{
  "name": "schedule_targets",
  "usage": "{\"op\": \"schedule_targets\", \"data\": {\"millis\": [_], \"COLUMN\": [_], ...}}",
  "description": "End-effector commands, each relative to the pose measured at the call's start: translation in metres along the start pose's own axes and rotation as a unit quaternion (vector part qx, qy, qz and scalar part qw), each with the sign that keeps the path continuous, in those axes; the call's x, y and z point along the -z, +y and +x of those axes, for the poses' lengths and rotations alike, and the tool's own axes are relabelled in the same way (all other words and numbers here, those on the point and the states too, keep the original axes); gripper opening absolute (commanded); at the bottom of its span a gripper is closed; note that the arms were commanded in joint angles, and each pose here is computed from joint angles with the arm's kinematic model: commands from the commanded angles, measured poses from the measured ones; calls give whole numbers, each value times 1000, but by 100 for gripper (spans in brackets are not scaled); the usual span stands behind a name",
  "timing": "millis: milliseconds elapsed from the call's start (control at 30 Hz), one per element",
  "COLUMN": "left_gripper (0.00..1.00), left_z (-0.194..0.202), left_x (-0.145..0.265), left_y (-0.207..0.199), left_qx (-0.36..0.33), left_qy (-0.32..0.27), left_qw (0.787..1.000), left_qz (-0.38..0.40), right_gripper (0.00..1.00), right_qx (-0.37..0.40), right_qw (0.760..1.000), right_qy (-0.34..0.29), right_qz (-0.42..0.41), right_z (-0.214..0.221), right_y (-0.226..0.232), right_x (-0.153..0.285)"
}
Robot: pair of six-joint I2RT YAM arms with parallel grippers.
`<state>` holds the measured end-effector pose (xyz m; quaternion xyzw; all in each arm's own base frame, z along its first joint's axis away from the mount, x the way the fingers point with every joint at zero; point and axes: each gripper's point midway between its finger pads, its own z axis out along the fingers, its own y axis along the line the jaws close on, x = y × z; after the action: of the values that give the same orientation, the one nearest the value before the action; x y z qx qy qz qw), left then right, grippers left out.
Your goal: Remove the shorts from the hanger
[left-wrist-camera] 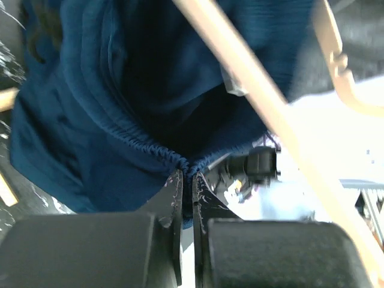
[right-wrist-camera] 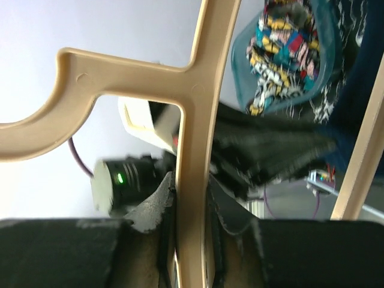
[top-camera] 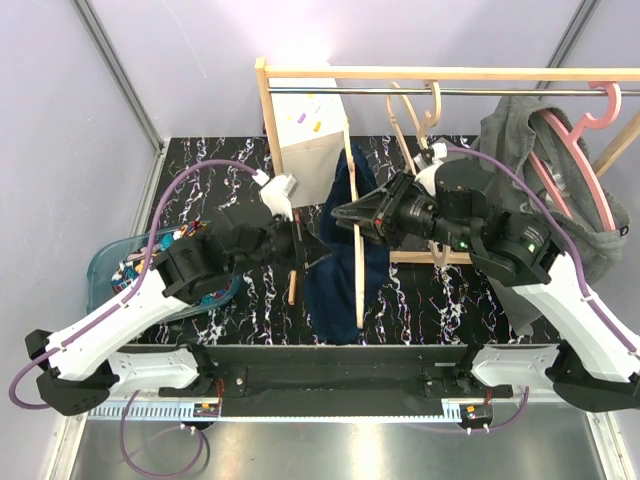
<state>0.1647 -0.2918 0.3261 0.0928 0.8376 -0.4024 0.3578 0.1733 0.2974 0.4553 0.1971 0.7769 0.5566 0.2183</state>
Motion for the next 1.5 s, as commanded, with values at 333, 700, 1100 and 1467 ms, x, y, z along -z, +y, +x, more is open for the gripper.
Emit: {"op": "schedule_targets", "data": {"millis": [333,700,1100,1467], "left_gripper": [0,0,0,0], "left_z": [-63,-142,-258,-308], "left_x": [9,179,302,345], "left_y": [12,38,31,6], "left_qx": [-17,-138,-204,-292], "left_qy": [-77,-271,-423,-501], "left_qw": [997,940,806,693], "left_qz": [-5,-155,-362,-428], "right_gripper": [0,0,0,0], "right_qx": [10,101,143,176], "right_qw": [992,986,980,973], "right_qy": [71,4,40,89], "right_qz": [-108,-134,-132,-116], "right_z": [27,6,16,28], "right_y": [32,56,68,69], "right_x": [67,91,66,46]}}
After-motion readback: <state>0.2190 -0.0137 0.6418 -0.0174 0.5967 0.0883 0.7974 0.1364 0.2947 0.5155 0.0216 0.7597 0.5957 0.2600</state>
